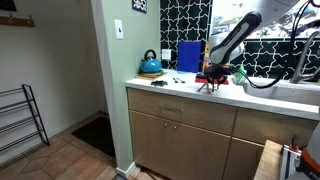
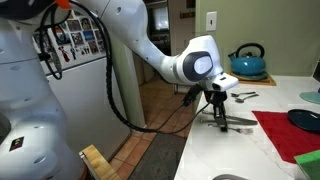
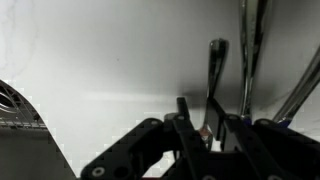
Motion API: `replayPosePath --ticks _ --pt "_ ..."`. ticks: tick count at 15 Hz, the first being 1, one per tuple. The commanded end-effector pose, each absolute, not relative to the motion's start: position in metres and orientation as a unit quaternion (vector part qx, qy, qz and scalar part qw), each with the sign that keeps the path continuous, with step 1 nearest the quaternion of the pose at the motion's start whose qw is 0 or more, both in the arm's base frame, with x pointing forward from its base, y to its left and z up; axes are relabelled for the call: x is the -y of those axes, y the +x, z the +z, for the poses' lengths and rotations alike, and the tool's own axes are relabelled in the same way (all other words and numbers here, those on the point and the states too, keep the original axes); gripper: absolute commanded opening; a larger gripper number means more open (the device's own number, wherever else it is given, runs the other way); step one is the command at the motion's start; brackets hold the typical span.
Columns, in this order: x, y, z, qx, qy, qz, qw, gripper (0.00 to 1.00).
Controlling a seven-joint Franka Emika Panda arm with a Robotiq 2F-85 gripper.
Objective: Move a folk and a spoon from the countertop onto the black plate on the mat staring with the folk then the spoon
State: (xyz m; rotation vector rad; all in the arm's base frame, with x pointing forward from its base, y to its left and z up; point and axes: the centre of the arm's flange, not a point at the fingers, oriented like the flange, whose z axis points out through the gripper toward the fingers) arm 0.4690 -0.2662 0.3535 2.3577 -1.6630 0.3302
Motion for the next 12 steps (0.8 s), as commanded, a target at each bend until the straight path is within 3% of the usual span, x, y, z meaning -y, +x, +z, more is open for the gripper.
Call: replayPosePath --ticks 1,3,4,10,12 --pt "0.2664 0.4731 0.3473 0.569 0.806 0.116 0.114 0.24" --pt "0.2653 0.4741 0.3483 0.567 0.807 0.119 0.111 0.22" --pt "0.2646 0.4745 0.3489 0.566 0.808 0.118 0.109 0.29" --pt "0.2640 0.4773 0.3503 0.569 0.807 0.120 0.101 0.48" --pt "0.2652 0.4776 0.3491 0.570 0.806 0.119 0.101 0.45"
